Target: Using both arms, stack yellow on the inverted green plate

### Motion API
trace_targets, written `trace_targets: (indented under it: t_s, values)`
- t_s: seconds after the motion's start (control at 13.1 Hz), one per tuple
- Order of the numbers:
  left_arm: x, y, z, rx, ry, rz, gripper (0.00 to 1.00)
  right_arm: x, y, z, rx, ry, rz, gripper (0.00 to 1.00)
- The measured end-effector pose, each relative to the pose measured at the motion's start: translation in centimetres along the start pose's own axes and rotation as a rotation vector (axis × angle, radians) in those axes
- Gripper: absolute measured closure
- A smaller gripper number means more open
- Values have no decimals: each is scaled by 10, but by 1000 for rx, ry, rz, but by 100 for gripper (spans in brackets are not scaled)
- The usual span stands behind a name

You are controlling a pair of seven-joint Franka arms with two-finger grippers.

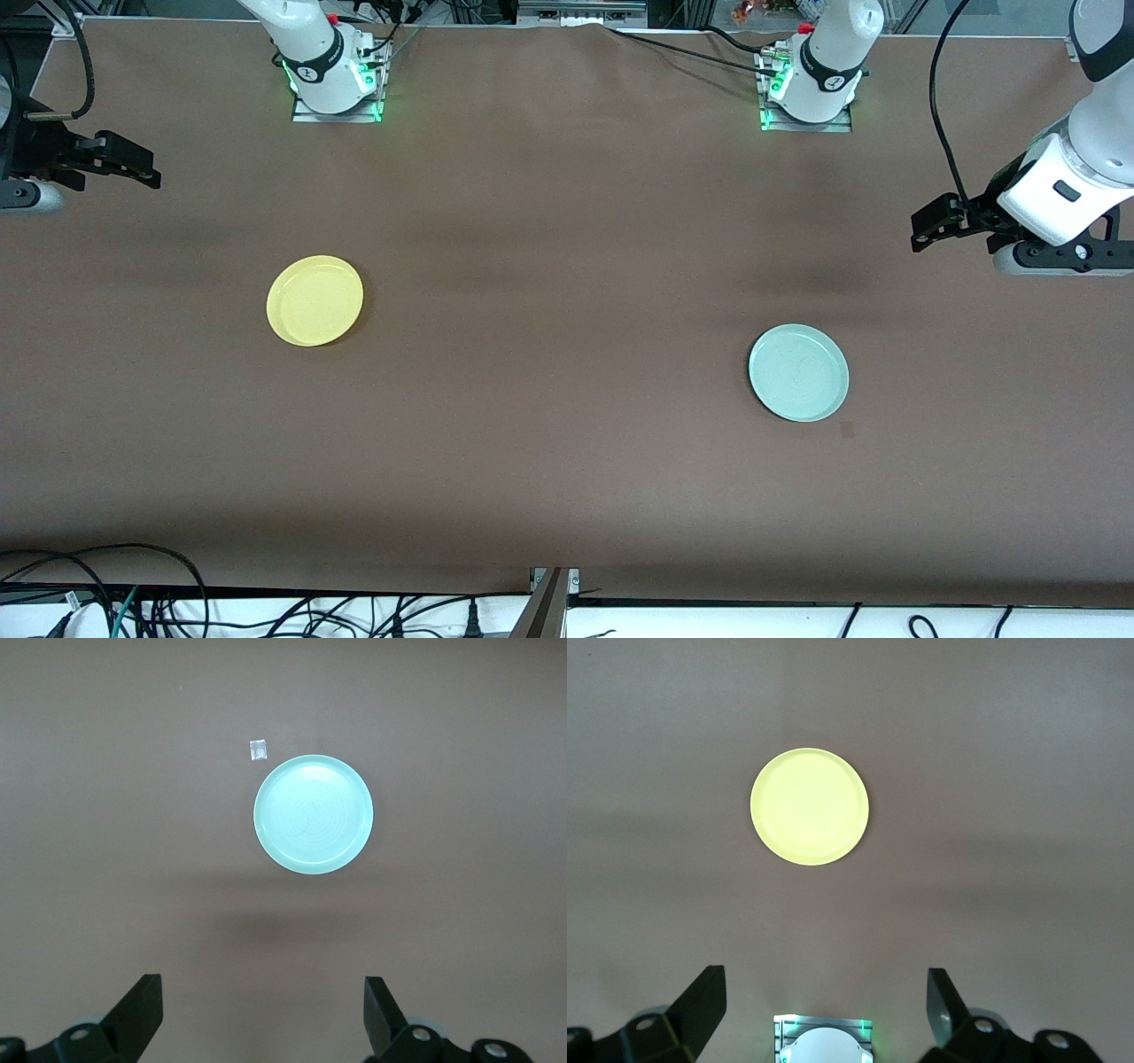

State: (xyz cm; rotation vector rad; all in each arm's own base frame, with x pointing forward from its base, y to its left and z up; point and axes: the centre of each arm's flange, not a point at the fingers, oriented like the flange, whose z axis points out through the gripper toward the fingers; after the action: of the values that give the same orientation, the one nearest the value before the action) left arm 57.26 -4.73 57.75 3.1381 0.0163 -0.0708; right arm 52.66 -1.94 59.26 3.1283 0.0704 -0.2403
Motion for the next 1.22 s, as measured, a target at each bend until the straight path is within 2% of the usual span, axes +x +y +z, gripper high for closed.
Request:
trace_targets:
  t_s: [0.61,1.22]
  values:
    - [17,9,10,6,55,17,0,0,0,0,0,0,0,0]
    - [19,9,10,8,57,18,0,0,0,0,0,0,0,0]
